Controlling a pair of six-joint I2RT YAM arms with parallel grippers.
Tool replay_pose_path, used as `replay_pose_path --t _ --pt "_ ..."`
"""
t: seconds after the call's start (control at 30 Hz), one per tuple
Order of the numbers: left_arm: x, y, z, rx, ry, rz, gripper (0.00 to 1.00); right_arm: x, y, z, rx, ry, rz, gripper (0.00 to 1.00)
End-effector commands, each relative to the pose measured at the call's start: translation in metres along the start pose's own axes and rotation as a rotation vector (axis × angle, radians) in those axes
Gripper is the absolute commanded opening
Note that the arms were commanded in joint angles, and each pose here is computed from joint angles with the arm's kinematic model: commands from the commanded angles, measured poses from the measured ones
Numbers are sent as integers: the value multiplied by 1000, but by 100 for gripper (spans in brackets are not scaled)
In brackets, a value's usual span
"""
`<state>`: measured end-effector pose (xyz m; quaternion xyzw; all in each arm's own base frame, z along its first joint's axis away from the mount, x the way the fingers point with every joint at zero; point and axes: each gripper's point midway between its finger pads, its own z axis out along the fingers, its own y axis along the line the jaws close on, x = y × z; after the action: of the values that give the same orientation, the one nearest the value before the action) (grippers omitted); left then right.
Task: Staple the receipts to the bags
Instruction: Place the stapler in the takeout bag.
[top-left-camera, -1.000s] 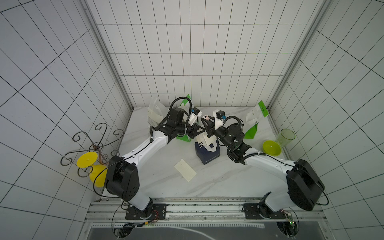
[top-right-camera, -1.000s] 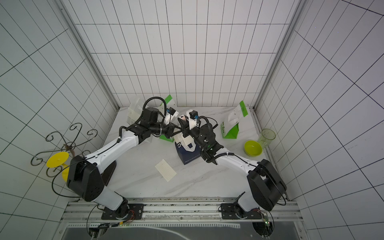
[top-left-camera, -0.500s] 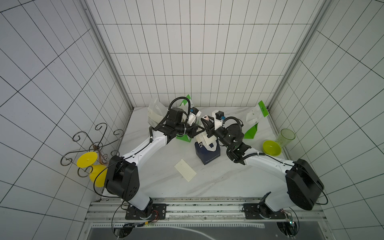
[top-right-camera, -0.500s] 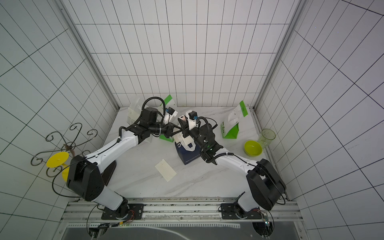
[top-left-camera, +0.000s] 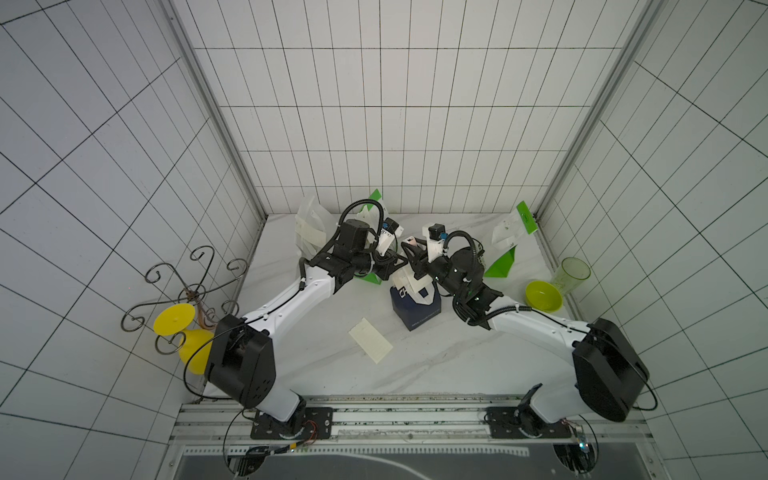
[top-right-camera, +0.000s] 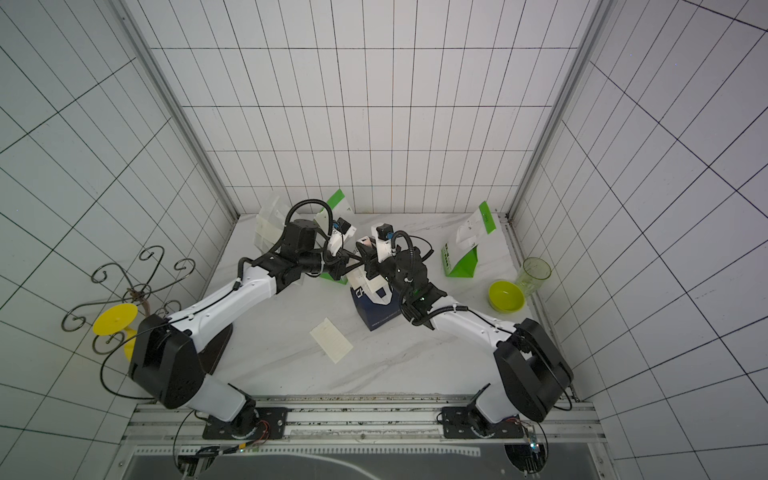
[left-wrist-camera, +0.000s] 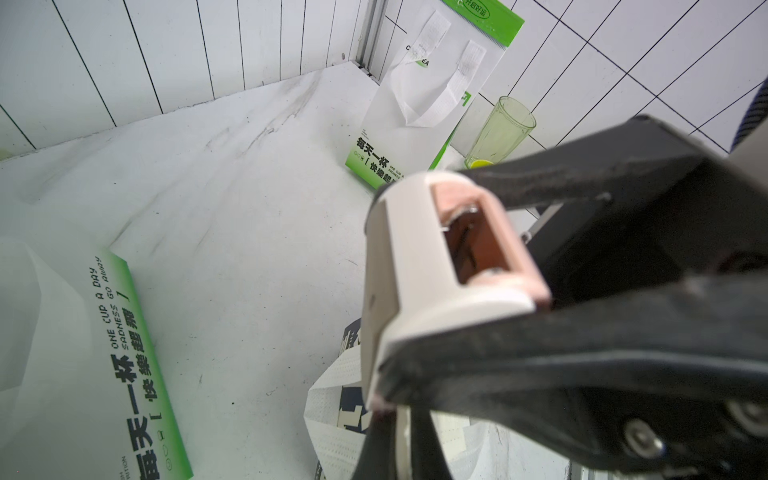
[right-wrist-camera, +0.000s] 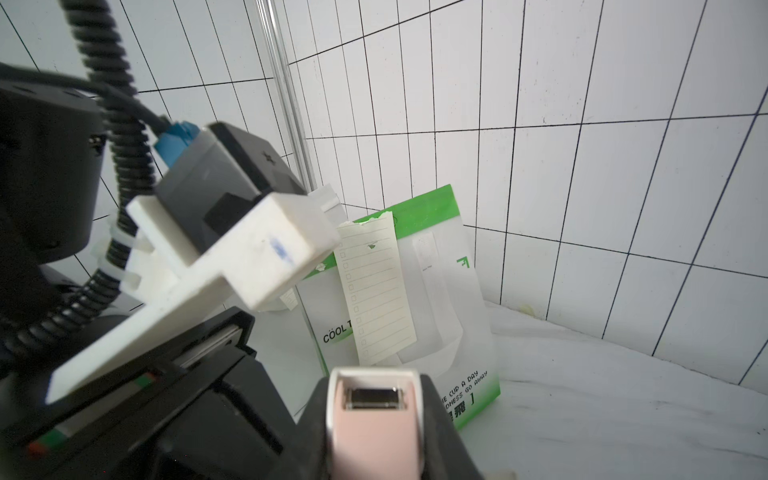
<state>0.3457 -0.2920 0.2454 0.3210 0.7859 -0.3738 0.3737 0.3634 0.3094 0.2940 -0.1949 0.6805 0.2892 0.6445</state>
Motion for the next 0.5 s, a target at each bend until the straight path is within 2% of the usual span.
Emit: replay_pose_path --t 0.0,0.1,0.17,0.2,0.23,0.27,0.47 --pt "-25 -5 -16 -41 -87 109 0 23 -2 -1 25 161 34 0" --pt "-25 -14 -16 -19 -89 146 0 35 1 0 15 222 54 0" --pt "-23 -20 -15 -6 -82 172 0 39 2 -2 8 236 69 9" --pt "-22 -21 -16 -3 -80 181 0 39 6 -4 -9 243 76 17" --pt "-22 -21 -17 -4 -76 187 0 38 9 -7 -27 246 80 28" --pt "-20 -21 -17 -4 -67 193 0 37 11 -9 -38 251 84 34" --pt "-18 -24 -21 4 -38 250 0 -3 23 -42 -95 173 71 52"
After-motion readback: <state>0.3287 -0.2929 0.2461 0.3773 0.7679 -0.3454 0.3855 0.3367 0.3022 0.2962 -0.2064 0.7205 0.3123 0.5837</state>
